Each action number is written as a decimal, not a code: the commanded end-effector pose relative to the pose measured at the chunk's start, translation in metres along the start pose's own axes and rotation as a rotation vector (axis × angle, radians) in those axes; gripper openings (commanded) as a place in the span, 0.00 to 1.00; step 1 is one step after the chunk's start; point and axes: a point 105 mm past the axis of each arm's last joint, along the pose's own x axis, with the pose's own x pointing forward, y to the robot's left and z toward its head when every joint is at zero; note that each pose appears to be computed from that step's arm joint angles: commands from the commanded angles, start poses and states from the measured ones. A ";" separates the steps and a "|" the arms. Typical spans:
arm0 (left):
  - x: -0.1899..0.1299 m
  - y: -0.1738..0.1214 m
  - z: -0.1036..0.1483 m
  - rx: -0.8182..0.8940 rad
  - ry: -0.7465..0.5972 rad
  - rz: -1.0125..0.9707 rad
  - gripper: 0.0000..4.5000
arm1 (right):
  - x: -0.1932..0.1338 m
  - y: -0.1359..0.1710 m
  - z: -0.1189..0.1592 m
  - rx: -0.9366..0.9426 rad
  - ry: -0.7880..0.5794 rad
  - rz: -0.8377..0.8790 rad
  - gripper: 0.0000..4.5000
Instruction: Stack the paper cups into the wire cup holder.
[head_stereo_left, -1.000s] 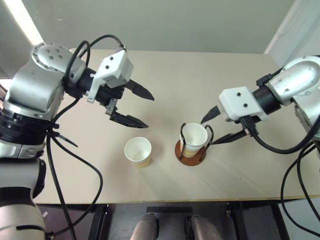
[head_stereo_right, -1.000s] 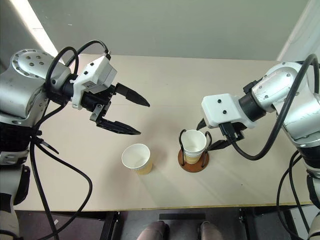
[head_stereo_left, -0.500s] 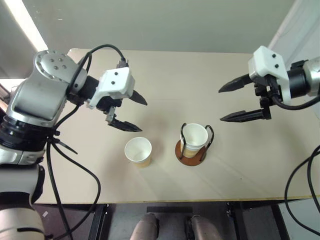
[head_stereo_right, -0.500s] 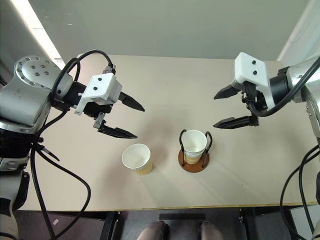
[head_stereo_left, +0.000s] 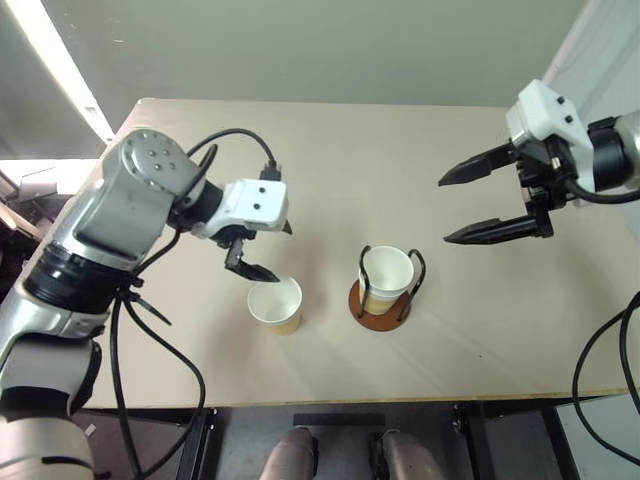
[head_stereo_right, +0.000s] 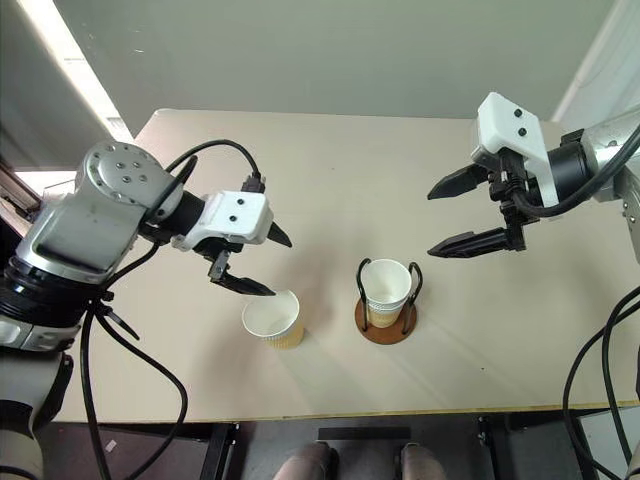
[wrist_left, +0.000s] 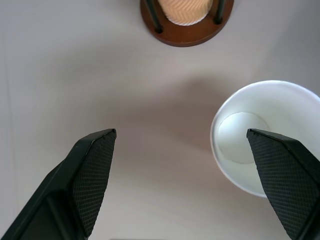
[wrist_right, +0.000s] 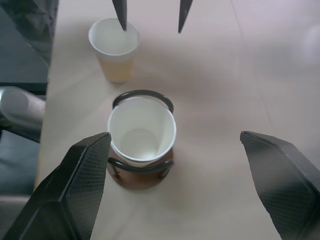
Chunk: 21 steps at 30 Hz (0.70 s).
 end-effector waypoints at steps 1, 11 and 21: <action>-0.002 -0.002 0.005 0.031 0.009 0.001 1.00 | -0.009 0.001 0.009 -0.027 -0.002 -0.007 0.95; 0.010 0.000 0.000 0.058 0.047 -0.006 1.00 | -0.011 0.003 0.011 -0.024 -0.013 -0.004 0.95; 0.022 0.001 -0.005 0.085 0.077 -0.024 1.00 | -0.009 0.004 0.010 -0.018 -0.017 -0.004 0.95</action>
